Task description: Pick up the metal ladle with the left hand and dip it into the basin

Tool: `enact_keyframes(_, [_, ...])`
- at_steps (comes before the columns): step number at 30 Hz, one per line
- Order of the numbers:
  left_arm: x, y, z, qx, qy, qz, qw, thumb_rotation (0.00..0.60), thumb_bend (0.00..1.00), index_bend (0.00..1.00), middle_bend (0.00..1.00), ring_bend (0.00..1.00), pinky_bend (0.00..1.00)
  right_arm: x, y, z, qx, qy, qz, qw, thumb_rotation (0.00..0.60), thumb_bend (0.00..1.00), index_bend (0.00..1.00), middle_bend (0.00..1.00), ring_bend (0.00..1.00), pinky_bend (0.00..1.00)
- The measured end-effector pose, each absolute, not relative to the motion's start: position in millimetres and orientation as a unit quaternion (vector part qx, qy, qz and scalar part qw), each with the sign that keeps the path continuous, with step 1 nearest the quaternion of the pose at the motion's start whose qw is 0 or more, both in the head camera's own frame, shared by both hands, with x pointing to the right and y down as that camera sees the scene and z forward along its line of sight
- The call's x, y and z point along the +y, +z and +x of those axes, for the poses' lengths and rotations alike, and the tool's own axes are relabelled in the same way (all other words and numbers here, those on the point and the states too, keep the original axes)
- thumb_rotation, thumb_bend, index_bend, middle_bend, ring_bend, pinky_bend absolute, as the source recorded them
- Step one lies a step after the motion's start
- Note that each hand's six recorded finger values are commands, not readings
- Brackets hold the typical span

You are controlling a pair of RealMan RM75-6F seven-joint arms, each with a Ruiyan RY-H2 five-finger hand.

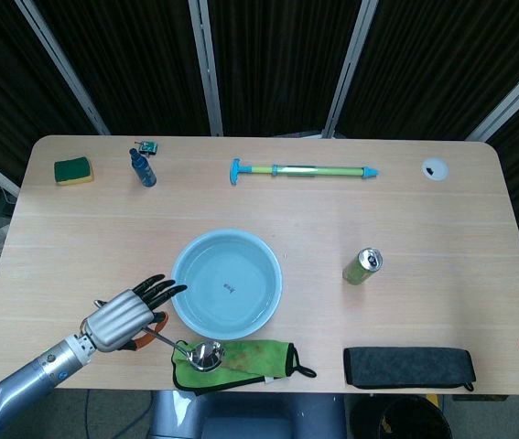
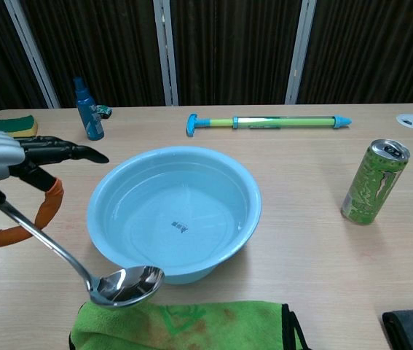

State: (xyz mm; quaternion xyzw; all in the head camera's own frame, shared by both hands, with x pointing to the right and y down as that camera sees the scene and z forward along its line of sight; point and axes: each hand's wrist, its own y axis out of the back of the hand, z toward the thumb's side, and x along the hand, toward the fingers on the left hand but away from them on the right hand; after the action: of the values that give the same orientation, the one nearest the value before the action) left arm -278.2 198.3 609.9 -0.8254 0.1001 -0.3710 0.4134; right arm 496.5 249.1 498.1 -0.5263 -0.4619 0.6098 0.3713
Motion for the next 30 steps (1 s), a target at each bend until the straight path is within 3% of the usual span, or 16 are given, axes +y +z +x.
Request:
enact_keyframes(16, [146,617,-243,0.086,-0.351,-0.799,0.481,0.6,0.44,0.61,0.0,0.0,0.0,244,502,502,-0.462,0.618,-0.522,0.363,0.6,0.0,0.0,0.0,0.0,0.0])
enact_keyframes(30, [127,655,-259,0.084,-0.404,-0.778,0.474,0.6,0.44,0.61,0.0,0.0,0.0,243,502,504,-0.463,0.621,-0.518,0.363,0.6,0.0,0.0,0.0,0.0,0.0])
